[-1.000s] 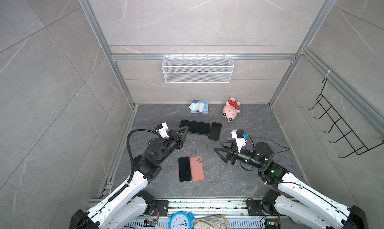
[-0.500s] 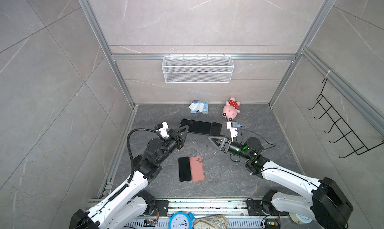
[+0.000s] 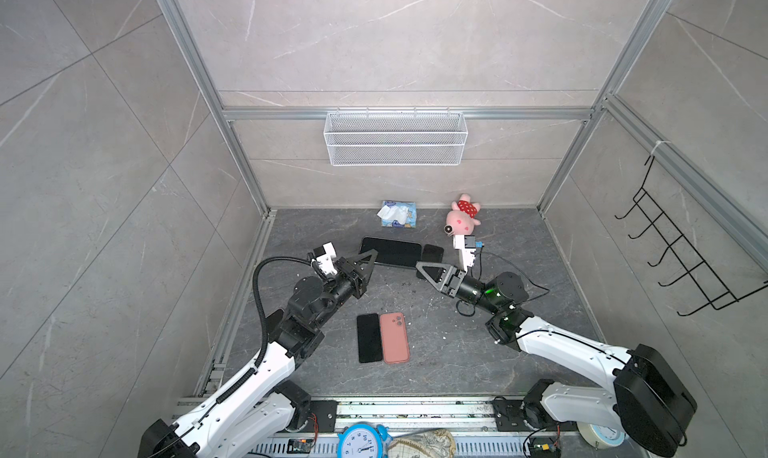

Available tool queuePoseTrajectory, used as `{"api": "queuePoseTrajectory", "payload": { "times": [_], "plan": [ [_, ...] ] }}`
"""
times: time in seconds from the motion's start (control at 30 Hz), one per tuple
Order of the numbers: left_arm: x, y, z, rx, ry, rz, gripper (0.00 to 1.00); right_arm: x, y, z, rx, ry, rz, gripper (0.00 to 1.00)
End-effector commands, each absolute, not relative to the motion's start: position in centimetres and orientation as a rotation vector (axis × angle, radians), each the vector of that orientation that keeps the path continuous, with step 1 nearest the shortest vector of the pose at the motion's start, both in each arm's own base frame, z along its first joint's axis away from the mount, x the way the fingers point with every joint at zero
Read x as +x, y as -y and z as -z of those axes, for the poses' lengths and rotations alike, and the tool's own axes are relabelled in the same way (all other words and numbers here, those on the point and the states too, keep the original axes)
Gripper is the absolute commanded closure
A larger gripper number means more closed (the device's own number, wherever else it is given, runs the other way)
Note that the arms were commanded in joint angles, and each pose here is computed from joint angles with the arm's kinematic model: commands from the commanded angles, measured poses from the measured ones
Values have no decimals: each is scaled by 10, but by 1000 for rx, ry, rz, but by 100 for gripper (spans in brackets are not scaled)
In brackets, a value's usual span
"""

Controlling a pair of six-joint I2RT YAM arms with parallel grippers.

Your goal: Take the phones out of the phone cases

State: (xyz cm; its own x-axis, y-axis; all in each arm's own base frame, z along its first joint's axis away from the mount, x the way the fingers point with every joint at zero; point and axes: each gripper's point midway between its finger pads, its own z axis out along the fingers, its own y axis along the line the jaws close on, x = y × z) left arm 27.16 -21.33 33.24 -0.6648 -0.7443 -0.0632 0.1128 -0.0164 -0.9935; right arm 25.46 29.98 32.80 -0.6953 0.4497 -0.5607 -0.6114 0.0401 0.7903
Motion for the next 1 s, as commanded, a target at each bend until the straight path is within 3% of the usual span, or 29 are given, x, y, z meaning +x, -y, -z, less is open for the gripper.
{"api": "queuePoseTrajectory", "payload": {
  "times": [0.0,0.37,0.6,0.97],
  "plan": [
    [261,206,-382,-562,-1466,1826,100,255,-301,-345,-191,-1485,-1795,69],
    [261,206,-382,-578,-1469,1831,100,256,-304,-330,-193,-1505,-1794,99],
    [268,216,-385,-616,-1540,1850,100,243,-313,-306,-411,-1542,-1679,100],
    [278,242,-391,-598,-1605,1925,100,240,-308,-284,-751,-1416,-1211,100]
  ]
}}
